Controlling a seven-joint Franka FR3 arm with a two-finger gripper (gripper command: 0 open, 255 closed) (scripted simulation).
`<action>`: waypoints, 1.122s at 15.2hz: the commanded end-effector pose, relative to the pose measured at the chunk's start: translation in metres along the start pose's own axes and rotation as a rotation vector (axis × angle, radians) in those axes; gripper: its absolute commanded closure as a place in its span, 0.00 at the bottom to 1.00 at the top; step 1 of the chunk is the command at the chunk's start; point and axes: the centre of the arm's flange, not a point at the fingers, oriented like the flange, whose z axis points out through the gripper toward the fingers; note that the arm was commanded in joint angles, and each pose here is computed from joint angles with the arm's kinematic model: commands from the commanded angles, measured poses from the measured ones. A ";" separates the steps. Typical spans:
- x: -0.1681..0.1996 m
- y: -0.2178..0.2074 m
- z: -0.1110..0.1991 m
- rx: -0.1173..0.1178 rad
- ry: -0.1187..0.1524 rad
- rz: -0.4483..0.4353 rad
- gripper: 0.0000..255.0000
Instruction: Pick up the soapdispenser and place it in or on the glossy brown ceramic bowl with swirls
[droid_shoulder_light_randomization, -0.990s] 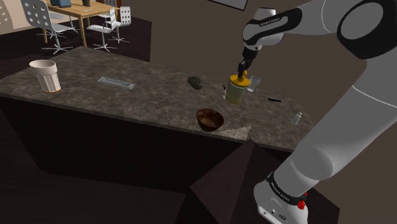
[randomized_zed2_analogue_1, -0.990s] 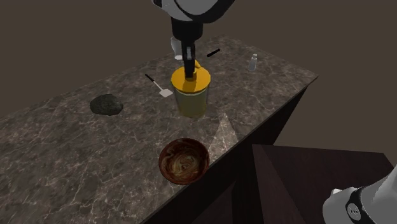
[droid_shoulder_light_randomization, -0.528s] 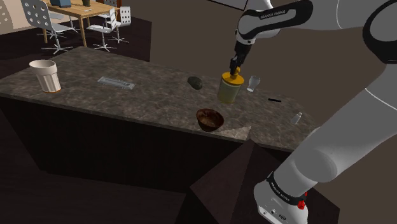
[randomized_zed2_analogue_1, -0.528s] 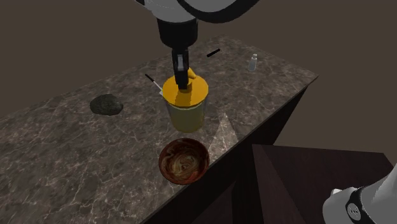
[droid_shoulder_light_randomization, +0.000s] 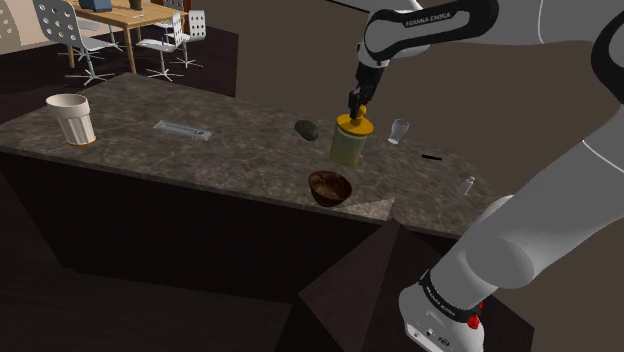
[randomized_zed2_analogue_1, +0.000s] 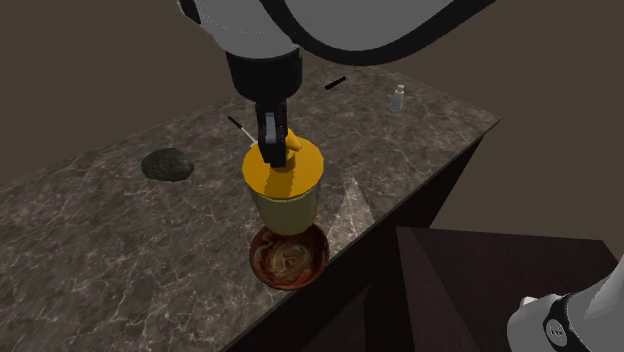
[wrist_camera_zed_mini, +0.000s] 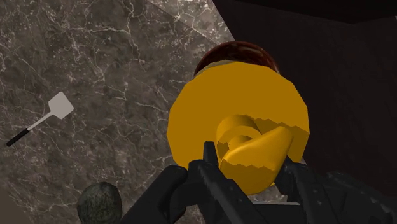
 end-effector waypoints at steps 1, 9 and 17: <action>0.001 -0.002 0.010 0.000 0.001 0.001 1.00; 0.001 -0.009 0.052 0.000 0.001 0.001 1.00; 0.000 -0.016 0.093 0.000 0.001 0.001 1.00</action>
